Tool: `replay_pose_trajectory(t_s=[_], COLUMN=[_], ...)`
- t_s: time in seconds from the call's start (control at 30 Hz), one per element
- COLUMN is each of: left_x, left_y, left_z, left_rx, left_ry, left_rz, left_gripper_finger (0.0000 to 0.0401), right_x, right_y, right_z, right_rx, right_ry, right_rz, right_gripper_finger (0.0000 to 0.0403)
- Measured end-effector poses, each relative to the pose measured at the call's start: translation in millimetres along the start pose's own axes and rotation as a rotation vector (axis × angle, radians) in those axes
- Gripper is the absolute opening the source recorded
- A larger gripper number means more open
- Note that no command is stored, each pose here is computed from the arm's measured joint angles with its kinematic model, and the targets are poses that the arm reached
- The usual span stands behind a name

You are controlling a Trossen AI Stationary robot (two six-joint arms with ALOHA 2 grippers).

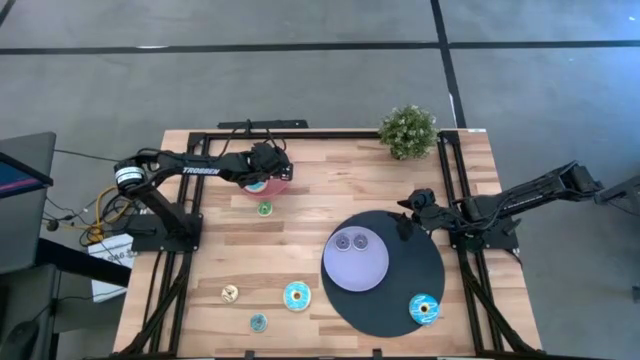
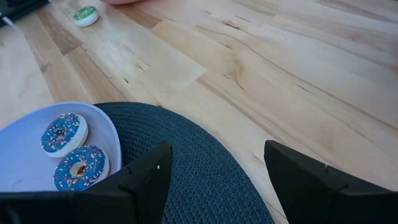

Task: Pick & Place donuts
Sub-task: Put the big white donut on the pink plate, then put the small green donut on the purple plate

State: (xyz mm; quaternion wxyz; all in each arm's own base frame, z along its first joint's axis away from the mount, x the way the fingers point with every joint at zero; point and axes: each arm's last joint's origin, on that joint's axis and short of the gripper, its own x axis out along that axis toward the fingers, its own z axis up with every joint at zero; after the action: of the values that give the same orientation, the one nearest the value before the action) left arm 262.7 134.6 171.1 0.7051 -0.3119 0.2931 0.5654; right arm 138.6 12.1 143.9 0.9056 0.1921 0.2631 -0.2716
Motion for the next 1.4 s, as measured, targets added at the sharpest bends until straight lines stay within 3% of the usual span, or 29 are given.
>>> replay_pose_trajectory(t_s=[0.23,0.53,0.8,0.97,1.1,1.3,1.4], left_x=[0.0,-0.2,-16.7,-35.9,-52.4,-81.6,-103.2], left_y=[0.3,-2.1,-22.6,-41.1,-48.6,-49.1,-47.3], left_z=[0.4,2.5,19.9,13.2,0.7,-19.0,-33.3], left_rx=[-0.001,0.004,0.157,0.297,0.384,0.483,0.49], left_ry=[-0.015,-0.032,-0.069,-0.127,-0.152,-0.121,-0.14], left_rz=[0.012,-0.011,-0.079,-0.096,-0.106,-0.144,-0.184], left_gripper_finger=[0.0215,0.022,0.022,0.0214,0.0165,0.0019,0.001], right_x=[0.0,0.0,0.0,0.0,0.0,0.0,0.0], right_y=[0.0,0.0,0.0,0.0,0.0,0.1,0.3], right_z=[0.0,0.0,0.0,0.0,0.0,0.2,0.4], right_rx=[0.0,0.0,0.0,-0.001,-0.001,0.0,0.001], right_ry=[0.0,0.0,0.0,0.0,0.0,-0.002,-0.003], right_rz=[0.0,0.0,0.0,0.0,0.0,0.001,0.003], right_gripper_finger=[0.0244,0.0244,0.0244,0.0244,0.0244,0.0244,0.0244])
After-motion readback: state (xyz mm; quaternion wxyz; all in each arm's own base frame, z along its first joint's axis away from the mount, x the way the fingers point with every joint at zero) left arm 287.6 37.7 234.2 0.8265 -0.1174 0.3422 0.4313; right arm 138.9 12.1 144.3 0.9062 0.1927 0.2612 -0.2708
